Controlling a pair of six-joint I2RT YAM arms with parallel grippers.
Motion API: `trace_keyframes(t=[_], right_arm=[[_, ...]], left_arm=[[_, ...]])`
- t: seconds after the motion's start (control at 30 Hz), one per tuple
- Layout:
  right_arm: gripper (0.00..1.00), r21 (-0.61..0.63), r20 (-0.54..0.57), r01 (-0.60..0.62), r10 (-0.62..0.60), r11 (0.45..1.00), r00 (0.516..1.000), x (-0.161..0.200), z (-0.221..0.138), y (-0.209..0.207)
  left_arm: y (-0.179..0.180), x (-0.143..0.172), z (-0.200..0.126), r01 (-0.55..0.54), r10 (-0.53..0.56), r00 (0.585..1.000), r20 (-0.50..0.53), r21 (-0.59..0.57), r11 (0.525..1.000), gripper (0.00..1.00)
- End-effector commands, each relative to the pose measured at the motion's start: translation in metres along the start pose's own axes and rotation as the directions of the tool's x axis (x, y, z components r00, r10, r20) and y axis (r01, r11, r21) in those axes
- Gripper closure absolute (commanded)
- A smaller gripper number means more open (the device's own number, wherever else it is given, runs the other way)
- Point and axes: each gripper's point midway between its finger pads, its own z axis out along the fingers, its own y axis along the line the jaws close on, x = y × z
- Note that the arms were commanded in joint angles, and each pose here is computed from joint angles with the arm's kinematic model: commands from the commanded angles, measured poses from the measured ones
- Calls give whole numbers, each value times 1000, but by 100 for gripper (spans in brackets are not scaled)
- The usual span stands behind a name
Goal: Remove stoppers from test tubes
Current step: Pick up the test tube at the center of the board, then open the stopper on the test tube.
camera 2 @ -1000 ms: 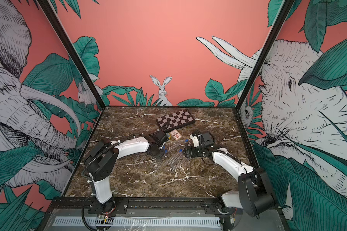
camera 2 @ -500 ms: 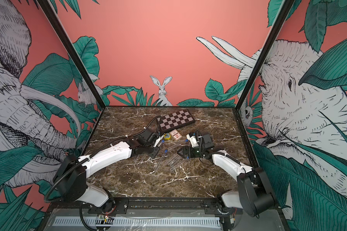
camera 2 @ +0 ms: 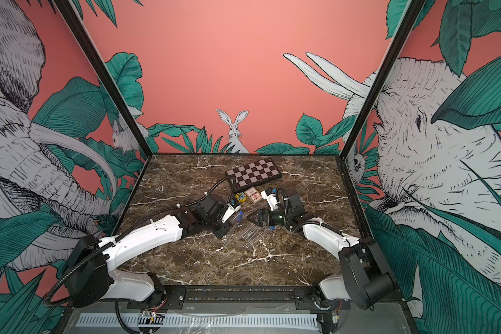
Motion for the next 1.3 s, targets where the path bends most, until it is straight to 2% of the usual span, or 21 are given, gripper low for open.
trace_keyframes(t=[0.0,0.33,0.93,1.27], right_arm=[[18,-49,19,42,-41,998,999,-13,6,15],[35,-121,38,38,-34,992,999,-21,15,27],[60,-122,19,23,-21,992,1000,-20,24,26],[66,-145,33,17,-12,989,999,-23,24,29]], left_arm=[[-10,-10,-2,-36,34,999,37,49,998,89],[-24,-10,1,-62,58,998,38,100,993,89],[-31,-12,-1,-83,77,996,54,120,989,89],[-31,-14,-3,-87,80,995,68,117,989,90]])
